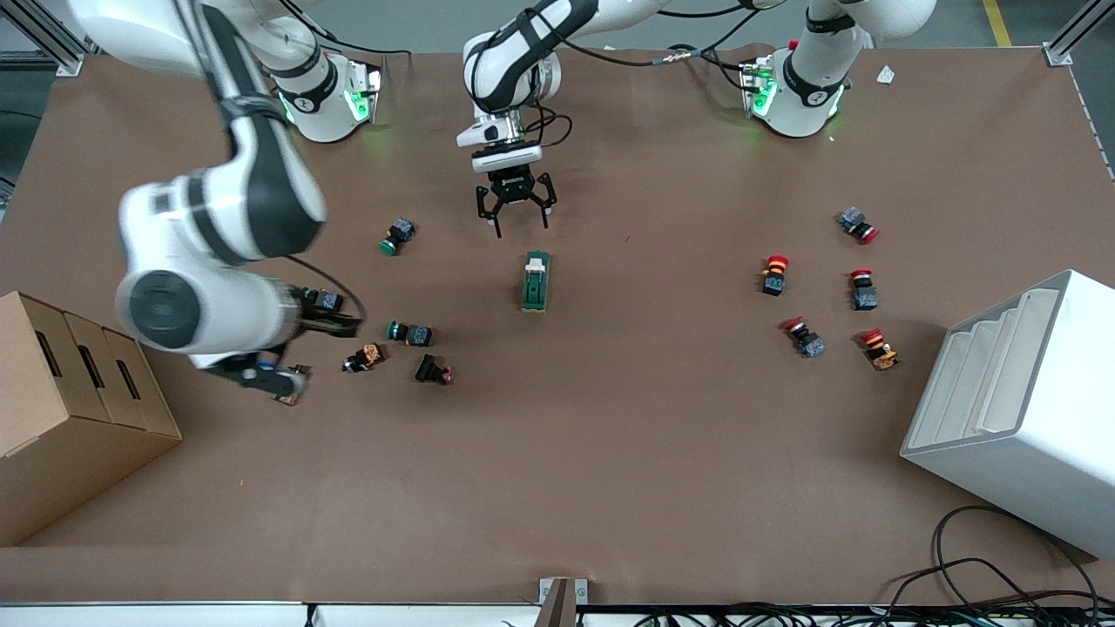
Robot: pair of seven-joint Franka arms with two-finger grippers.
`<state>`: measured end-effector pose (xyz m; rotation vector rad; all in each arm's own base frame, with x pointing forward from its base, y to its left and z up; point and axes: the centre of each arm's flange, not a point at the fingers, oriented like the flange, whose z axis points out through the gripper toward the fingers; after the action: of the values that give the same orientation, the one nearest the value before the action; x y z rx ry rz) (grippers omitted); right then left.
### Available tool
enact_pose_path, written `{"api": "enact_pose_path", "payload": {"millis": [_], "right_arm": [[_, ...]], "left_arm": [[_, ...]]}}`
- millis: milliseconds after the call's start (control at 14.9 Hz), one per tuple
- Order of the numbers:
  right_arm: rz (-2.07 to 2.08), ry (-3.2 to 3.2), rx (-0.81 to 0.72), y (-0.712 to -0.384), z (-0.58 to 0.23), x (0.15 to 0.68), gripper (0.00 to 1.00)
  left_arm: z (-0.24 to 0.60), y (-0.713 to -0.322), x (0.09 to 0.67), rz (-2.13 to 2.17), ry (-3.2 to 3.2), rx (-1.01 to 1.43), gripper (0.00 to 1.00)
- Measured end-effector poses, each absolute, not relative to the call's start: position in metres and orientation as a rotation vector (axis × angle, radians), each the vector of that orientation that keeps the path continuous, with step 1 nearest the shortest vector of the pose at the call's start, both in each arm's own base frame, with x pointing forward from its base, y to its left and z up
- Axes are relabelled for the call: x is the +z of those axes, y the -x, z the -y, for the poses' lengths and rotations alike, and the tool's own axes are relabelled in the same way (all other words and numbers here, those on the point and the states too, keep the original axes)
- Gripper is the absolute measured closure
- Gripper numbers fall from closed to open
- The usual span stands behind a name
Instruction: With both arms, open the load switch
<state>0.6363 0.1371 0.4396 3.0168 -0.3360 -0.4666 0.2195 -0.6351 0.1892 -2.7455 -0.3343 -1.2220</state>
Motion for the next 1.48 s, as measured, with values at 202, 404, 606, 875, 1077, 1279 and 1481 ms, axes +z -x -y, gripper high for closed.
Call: {"api": "enact_pose_path", "payload": {"millis": [202, 404, 606, 875, 1077, 1279, 1481], "right_arm": [[0.135, -3.082, -0.42, -0.642, -0.064, 0.467, 0.0], [0.048, -3.114, -0.38, -0.641, -0.002, 0.485, 0.0], [0.053, -3.092, -0.344, -0.637, 0.029, 0.5, 0.0], [0.052, -3.054, -0.317, -0.632, 0.032, 0.539, 0.0], [0.065, -3.056, -0.304, -0.63, 0.037, 0.549, 0.0], [0.067, -3.055, -0.312, -0.63, 0.037, 0.548, 0.0], [0.068, -3.057, -0.314, -0.628, 0.037, 0.557, 0.0]], "left_arm": [[0.638, -0.277, 0.242, 0.435, 2.743, -1.031, 0.0], [0.615, -0.353, 0.309, 0.501, 2.748, -0.888, 0.0], [0.562, -0.43, 0.374, 0.54, 2.778, -0.747, 0.0], [0.464, -0.519, 0.443, 0.551, 2.818, -0.595, 0.0], [0.386, -0.568, 0.479, 0.547, 2.849, -0.506, 0.0], [0.306, -0.6, 0.515, 0.496, 2.891, -0.414, 0.0], [0.231, -0.619, 0.549, 0.487, 2.936, -0.369, 0.0]]}}
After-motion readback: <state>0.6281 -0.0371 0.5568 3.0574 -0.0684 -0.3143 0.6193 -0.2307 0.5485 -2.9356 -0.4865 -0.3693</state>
